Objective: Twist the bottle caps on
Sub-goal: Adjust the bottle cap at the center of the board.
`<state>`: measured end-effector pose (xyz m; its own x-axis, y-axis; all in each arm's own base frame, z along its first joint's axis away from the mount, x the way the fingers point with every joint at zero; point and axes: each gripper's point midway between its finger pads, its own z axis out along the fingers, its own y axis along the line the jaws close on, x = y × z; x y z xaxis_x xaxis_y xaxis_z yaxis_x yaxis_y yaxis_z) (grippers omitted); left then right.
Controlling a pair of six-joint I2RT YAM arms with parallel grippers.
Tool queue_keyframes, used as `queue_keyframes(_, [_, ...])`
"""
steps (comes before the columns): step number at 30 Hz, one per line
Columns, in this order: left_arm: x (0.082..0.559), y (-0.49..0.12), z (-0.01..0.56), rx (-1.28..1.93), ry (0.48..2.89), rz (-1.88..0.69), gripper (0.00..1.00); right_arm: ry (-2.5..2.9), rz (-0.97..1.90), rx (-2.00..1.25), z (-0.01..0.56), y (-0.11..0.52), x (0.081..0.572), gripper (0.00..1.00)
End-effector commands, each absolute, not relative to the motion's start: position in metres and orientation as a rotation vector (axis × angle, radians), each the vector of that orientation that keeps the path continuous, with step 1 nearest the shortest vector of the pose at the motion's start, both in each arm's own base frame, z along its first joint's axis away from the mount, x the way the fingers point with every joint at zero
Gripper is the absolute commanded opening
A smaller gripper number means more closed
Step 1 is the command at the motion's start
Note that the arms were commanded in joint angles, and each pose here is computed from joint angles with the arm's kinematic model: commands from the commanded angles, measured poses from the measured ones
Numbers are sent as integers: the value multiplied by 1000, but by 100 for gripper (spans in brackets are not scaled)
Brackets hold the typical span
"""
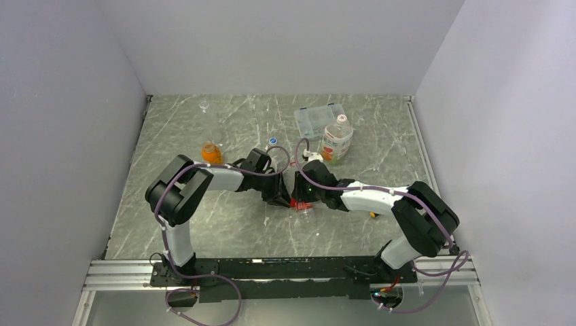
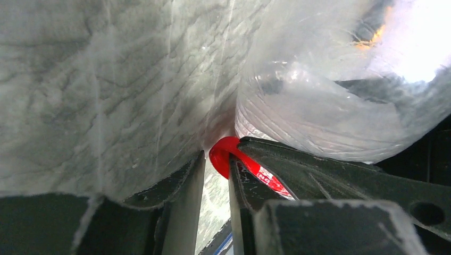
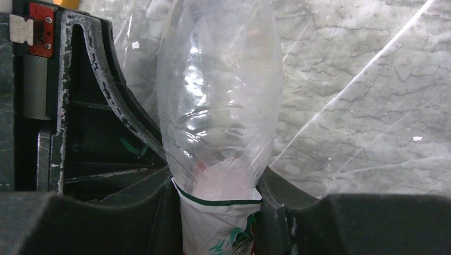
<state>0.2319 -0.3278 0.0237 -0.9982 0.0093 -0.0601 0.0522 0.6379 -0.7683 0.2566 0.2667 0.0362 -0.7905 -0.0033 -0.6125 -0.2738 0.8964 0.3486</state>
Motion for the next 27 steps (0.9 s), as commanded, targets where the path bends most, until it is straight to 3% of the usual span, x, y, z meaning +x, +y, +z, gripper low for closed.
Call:
queue_keyframes(1, [241, -318, 18, 83, 2791, -1153, 28, 2381, 686, -207, 59, 292, 259, 23])
queue_keyframes(7, [242, -315, 21, 81, 2784, -1125, 5, 2368, 720, -206, 68, 297, 258, 22])
queue_keyframes(11, [242, -314, 22, 79, 2775, -1124, 0, 2371, 721, -211, 68, 299, 256, 22])
queue_keyframes(17, [245, -307, 23, 72, 2769, -1058, 1, 2368, 730, -214, 72, 302, 255, 22])
queue_keyframes(22, [247, -303, 29, 71, 2739, -1036, 18, 2365, 736, -221, 75, 305, 255, 22])
queue_keyframes(27, [248, -301, 30, 68, 2730, -1019, 19, 2367, 741, -222, 74, 309, 255, 22])
